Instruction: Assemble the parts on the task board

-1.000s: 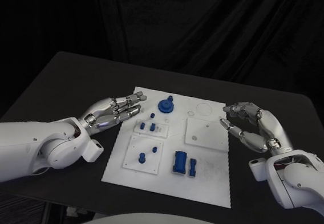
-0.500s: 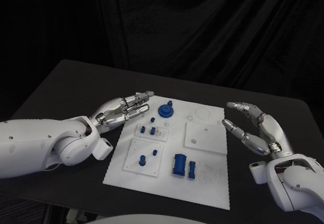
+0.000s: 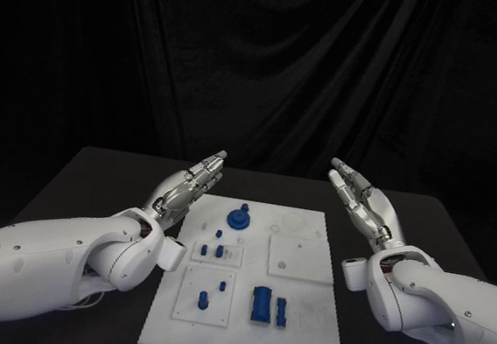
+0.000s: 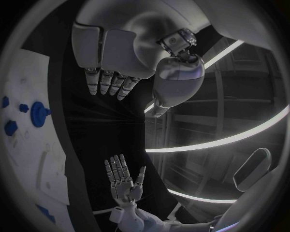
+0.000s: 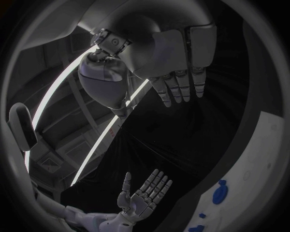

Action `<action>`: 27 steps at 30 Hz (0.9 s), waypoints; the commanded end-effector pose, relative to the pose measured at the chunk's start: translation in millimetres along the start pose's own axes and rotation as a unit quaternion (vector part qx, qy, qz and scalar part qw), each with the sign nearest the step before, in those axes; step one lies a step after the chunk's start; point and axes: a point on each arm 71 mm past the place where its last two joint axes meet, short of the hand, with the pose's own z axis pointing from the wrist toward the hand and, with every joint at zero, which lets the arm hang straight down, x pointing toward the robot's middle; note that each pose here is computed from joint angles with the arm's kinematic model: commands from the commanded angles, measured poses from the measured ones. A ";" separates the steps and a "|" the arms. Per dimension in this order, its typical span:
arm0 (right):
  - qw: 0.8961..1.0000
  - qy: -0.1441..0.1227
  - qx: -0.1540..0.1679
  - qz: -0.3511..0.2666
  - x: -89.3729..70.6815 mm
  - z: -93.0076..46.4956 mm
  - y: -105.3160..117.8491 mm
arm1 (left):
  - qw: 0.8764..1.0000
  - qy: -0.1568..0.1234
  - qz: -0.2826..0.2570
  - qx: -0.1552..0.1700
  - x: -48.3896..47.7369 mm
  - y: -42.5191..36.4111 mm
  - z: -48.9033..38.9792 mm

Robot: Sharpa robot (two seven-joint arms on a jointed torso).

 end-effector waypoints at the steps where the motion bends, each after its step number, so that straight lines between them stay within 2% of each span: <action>1: 0.994 -0.044 0.066 0.079 3.1 7.7 -6.7 | 0.992 -0.119 0.011 -0.036 -8.0 -4.0 5.1; 5: 0.986 -0.062 0.087 0.125 12.6 19.4 -2.2 | 0.985 -0.165 0.008 -0.046 -6.6 -12.7 11.1; 11: 0.979 -0.074 0.102 0.160 20.0 27.4 1.1 | 0.979 -0.198 0.004 -0.056 -5.4 -19.0 14.7; 27: 0.978 -0.075 0.105 0.164 21.0 28.5 1.6 | 0.977 -0.203 0.003 -0.057 -5.2 -19.9 15.2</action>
